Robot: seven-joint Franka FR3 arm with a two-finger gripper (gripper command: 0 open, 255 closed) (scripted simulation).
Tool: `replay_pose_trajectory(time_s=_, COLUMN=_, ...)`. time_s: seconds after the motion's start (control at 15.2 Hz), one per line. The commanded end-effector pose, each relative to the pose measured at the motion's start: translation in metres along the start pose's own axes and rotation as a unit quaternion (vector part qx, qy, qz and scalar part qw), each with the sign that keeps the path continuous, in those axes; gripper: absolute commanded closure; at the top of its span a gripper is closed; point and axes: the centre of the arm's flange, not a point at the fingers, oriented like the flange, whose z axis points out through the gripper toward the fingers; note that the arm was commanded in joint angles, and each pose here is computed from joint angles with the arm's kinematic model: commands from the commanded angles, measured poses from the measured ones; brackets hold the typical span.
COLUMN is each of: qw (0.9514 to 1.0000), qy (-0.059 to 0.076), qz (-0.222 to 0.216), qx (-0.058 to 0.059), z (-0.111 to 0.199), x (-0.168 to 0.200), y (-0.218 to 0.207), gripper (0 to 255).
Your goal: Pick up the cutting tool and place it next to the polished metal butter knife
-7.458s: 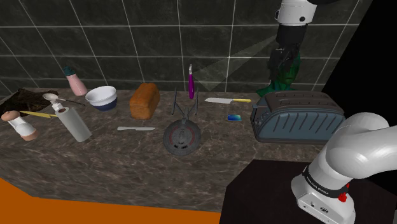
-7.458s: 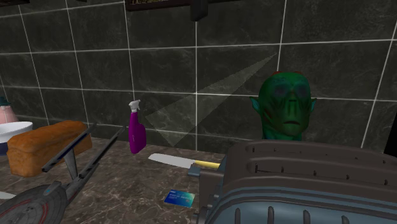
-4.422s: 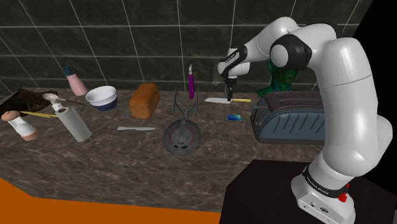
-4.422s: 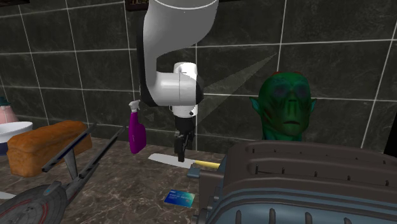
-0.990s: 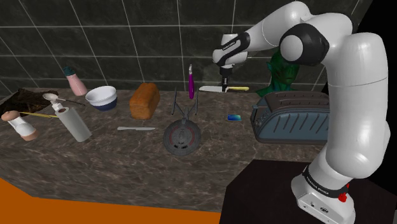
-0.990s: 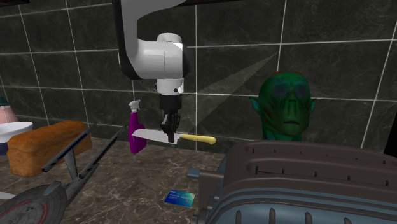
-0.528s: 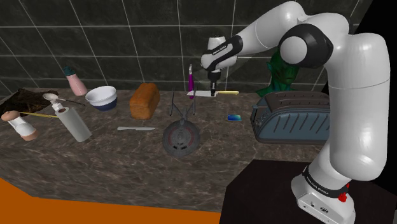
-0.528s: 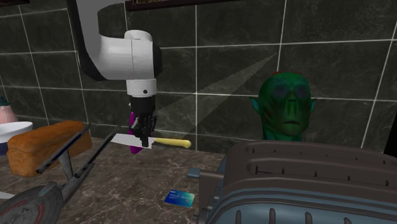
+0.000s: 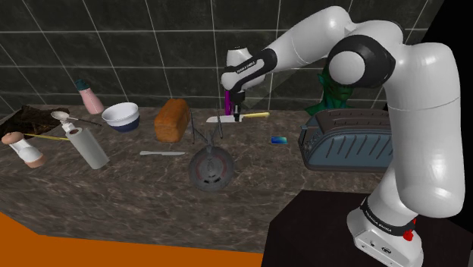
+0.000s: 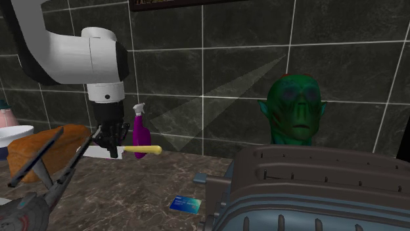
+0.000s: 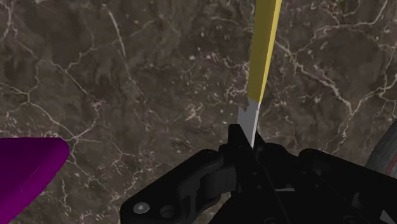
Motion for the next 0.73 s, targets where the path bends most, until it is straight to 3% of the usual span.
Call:
replay_pose_trajectory(time_s=0.0, qw=1.0, qy=0.0, qz=0.001, qx=0.0, z=-0.002, x=0.021, y=-0.019, gripper=255)
replay_pose_trajectory(time_s=0.66, qw=1.0, qy=0.0, qz=0.001, qx=0.0, z=0.0, x=0.123, y=-0.102, gripper=255)
